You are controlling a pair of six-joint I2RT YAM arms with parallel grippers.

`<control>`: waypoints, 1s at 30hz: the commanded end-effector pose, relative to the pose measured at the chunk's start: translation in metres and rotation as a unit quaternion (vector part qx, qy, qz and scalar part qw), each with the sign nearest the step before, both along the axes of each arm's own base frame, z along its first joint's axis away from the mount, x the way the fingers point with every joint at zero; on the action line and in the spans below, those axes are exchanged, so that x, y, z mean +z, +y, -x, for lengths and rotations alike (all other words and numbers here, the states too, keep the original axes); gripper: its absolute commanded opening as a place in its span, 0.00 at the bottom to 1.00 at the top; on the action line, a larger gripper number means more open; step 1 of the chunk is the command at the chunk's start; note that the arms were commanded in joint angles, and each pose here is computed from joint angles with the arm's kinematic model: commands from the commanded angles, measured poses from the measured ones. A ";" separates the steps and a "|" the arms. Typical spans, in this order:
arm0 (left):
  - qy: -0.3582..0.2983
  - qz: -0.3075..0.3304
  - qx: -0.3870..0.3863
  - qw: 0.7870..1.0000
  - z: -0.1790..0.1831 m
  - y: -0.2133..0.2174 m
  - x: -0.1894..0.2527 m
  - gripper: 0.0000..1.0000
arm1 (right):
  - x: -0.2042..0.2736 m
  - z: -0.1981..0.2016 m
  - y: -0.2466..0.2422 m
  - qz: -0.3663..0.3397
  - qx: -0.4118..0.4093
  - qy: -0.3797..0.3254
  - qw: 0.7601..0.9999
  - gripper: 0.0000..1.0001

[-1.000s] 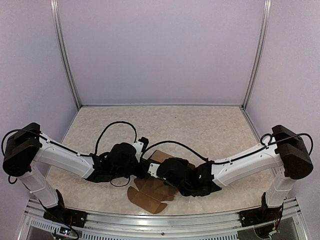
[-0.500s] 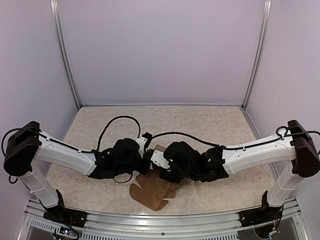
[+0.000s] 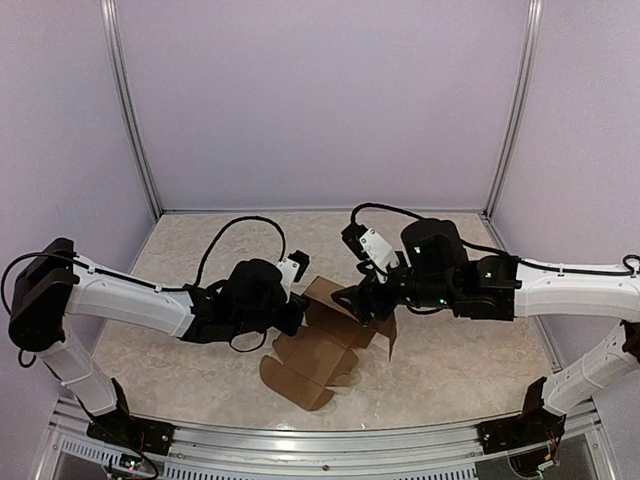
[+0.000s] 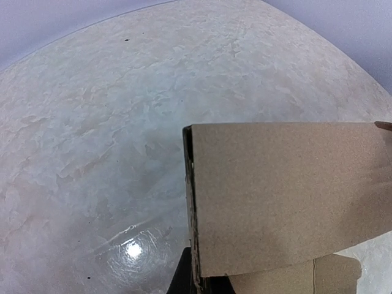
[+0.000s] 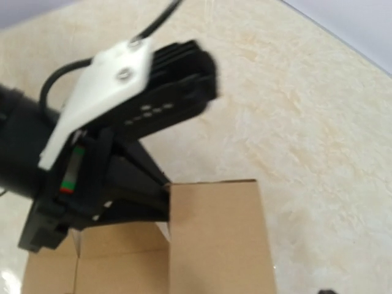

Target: Fold the paper box

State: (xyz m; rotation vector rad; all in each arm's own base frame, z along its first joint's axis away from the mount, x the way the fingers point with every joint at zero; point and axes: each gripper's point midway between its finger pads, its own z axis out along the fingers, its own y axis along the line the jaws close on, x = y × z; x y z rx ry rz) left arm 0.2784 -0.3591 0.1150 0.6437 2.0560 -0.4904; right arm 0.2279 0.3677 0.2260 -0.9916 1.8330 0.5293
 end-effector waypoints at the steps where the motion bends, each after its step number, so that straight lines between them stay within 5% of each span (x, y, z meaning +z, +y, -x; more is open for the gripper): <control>1: 0.008 -0.022 -0.022 0.999 -0.002 -0.005 -0.003 0.00 | 0.006 -0.005 -0.008 -0.054 -0.009 0.045 0.997 0.82; 4: 0.012 -0.029 -0.036 0.999 0.000 -0.009 -0.004 0.00 | 0.004 -0.017 -0.013 -0.060 -0.036 0.061 0.996 0.77; 7: 0.017 -0.042 -0.049 0.998 0.001 -0.012 -0.008 0.00 | -0.001 -0.028 -0.014 -0.071 -0.050 0.081 0.993 0.62; 16: 0.015 -0.078 -0.065 0.995 0.000 -0.018 -0.021 0.00 | -0.032 -0.048 0.005 -0.101 -0.054 0.126 0.985 0.00; 30: -0.014 -0.095 -0.088 0.991 -0.006 -0.029 -0.038 0.00 | -0.080 -0.067 0.029 -0.121 -0.070 0.156 0.978 0.00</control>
